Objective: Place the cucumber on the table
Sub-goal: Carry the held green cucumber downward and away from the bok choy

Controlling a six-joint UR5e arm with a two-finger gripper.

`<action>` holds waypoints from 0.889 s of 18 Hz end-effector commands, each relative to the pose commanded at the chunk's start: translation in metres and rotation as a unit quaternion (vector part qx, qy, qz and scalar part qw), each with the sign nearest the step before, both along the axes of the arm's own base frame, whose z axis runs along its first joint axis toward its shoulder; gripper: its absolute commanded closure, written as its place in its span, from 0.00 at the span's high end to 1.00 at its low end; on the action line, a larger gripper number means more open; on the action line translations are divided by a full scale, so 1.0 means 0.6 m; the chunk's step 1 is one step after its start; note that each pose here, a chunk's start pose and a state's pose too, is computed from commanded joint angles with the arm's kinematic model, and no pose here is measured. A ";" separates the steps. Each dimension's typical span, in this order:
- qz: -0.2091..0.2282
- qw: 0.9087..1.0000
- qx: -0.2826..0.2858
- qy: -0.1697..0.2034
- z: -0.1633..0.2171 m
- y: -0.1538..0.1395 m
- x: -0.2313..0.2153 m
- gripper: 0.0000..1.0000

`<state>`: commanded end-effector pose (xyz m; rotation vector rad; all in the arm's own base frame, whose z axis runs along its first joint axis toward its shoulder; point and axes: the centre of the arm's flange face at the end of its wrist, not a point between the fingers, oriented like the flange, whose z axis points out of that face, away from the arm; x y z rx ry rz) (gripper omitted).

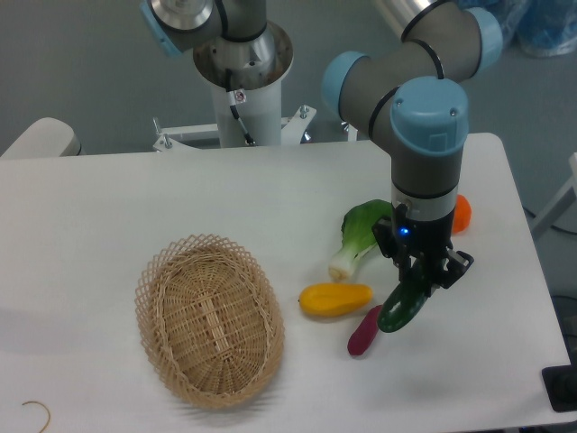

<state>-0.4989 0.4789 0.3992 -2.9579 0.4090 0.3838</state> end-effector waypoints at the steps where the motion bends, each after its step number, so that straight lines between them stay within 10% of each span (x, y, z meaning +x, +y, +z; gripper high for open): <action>1: -0.003 1.000 -0.001 -0.003 -0.006 0.007 0.005 0.24; 16: 0.119 0.992 0.044 -0.021 -0.084 0.112 0.056 0.24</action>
